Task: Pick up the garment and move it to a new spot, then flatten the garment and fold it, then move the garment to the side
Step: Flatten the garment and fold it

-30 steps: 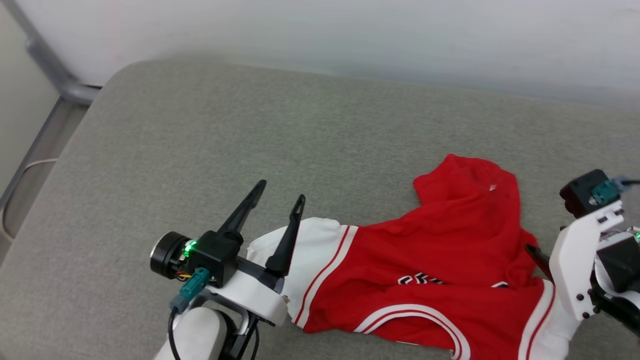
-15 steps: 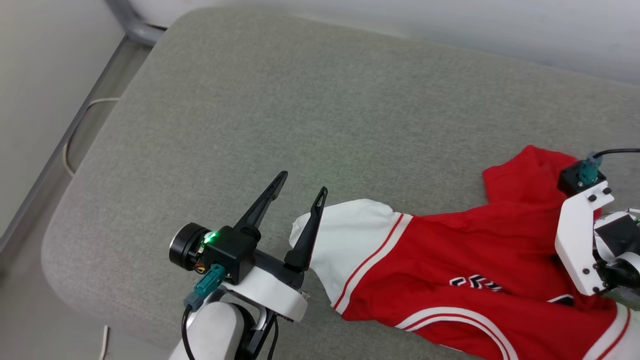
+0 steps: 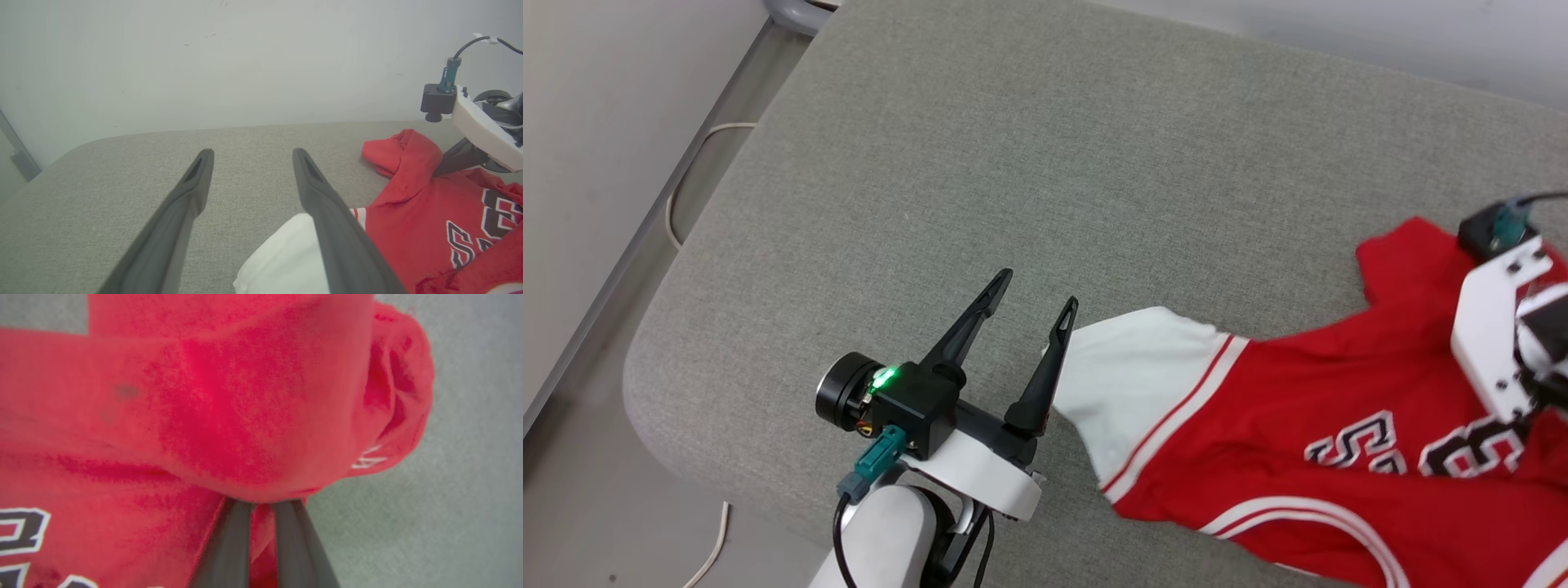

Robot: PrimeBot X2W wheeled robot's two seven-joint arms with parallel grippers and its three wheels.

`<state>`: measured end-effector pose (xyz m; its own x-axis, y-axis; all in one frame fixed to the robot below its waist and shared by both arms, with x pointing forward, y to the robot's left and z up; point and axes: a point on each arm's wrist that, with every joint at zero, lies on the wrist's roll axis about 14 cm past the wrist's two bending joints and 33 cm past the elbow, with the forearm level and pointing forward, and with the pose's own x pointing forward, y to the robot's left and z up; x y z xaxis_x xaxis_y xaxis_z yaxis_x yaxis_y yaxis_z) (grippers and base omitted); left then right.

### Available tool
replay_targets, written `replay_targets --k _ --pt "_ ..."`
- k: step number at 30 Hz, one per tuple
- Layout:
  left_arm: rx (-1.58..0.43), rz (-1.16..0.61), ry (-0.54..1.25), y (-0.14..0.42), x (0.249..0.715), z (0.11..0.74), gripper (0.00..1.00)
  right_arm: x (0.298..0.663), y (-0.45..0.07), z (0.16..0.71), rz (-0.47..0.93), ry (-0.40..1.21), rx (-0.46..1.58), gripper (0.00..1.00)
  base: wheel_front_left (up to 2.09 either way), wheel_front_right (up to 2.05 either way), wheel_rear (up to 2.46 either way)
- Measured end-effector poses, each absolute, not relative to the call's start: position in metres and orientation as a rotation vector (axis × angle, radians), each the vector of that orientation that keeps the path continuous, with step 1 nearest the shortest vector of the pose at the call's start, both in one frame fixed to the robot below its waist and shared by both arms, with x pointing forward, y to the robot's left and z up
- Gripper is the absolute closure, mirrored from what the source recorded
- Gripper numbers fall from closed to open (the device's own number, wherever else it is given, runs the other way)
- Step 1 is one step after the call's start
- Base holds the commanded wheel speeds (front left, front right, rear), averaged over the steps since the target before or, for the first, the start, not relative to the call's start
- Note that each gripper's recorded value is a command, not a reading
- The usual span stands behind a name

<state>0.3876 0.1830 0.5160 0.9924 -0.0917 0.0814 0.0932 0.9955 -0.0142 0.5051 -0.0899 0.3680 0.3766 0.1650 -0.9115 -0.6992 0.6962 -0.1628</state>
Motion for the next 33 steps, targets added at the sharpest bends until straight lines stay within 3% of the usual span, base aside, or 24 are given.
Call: replay_targets --k 9,19,20,21,22,33 --pt "-0.027 -0.1 -0.075 0.18 0.391 0.514 0.0 0.599 -0.072 0.434 0.527 0.661 -0.702 1.0 0.0 0.0 0.0" --pt "-0.032 -0.089 -0.059 0.183 0.393 0.51 0.0 0.654 -0.042 0.471 0.531 0.358 -0.769 1.0 0.0 0.0 0.0" --pt "-0.033 -0.088 -0.059 0.183 0.393 0.51 0.0 0.653 -0.043 0.464 0.529 0.382 -0.763 0.86 0.0 0.0 0.0" --pt "-0.033 -0.087 -0.058 0.183 0.393 0.509 0.0 0.65 -0.044 0.457 0.531 0.402 -0.759 0.35 0.0 0.0 0.0" --pt "-0.033 -0.086 -0.058 0.184 0.394 0.509 0.0 0.648 -0.043 0.451 0.535 0.414 -0.749 0.0 0.0 0.0 0.0" --pt "-0.052 -0.097 -0.098 0.183 0.393 0.521 0.0 0.627 -0.04 0.477 0.543 0.285 -0.513 0.0 0.0 0.0 0.0"
